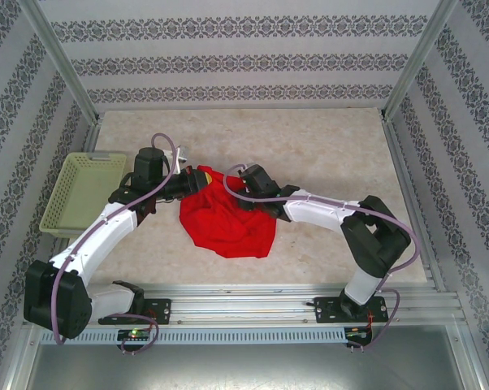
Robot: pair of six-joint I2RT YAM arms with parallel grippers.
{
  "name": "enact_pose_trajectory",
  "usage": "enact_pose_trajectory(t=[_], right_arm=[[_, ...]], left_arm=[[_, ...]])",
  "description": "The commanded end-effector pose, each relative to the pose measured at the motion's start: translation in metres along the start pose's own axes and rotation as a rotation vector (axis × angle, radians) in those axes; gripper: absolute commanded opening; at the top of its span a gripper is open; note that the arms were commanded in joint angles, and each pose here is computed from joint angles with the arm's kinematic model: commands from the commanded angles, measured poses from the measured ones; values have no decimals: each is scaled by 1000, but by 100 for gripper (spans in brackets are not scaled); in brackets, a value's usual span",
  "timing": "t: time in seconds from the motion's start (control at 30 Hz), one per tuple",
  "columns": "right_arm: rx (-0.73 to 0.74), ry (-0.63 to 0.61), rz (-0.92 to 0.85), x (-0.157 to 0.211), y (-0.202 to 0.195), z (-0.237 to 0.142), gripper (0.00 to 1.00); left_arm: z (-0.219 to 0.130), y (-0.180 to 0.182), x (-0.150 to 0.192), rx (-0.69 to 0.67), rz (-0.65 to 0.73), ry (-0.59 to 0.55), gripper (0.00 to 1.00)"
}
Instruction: Fold the inside-out t-shirt
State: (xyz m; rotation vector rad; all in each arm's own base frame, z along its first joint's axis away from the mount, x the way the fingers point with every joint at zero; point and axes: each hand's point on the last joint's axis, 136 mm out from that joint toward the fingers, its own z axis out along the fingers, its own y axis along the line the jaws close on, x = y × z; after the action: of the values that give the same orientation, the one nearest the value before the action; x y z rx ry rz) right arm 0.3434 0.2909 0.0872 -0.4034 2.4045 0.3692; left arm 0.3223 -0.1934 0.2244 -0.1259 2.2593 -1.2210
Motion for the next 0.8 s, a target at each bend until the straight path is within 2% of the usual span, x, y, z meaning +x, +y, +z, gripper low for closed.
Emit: enact_pose_trajectory(t=[0.0,0.07,0.13,0.27,0.37,0.53,0.63,0.77], right_arm=[[23,-21,-27,-10,0,5,42],[-3,-11,-27,-8,5,12,43],[-6,4,-21,-7,7,18,40],[7,-11,-21,-11,5,16,18],[-38,-35,-36,-19,16,-3,0],[-222,-124,-58,-32,56,-64,0],[-308,-187,-13,-40,63,-100,0],[-327,-231,29,-42,53,-123,0]], left_arm=[[-7,-23,-9,55,52,-19,0],[-7,-24,-11,60,47,-22,0],[-6,-26,-10,67,42,-18,0],[-6,-21,-12,36,37,-26,0],[-5,-10,-16,-28,33,-32,0],[3,26,-26,-223,36,-31,0],[8,47,-27,-323,36,-11,0],[17,53,-24,-322,30,14,0]])
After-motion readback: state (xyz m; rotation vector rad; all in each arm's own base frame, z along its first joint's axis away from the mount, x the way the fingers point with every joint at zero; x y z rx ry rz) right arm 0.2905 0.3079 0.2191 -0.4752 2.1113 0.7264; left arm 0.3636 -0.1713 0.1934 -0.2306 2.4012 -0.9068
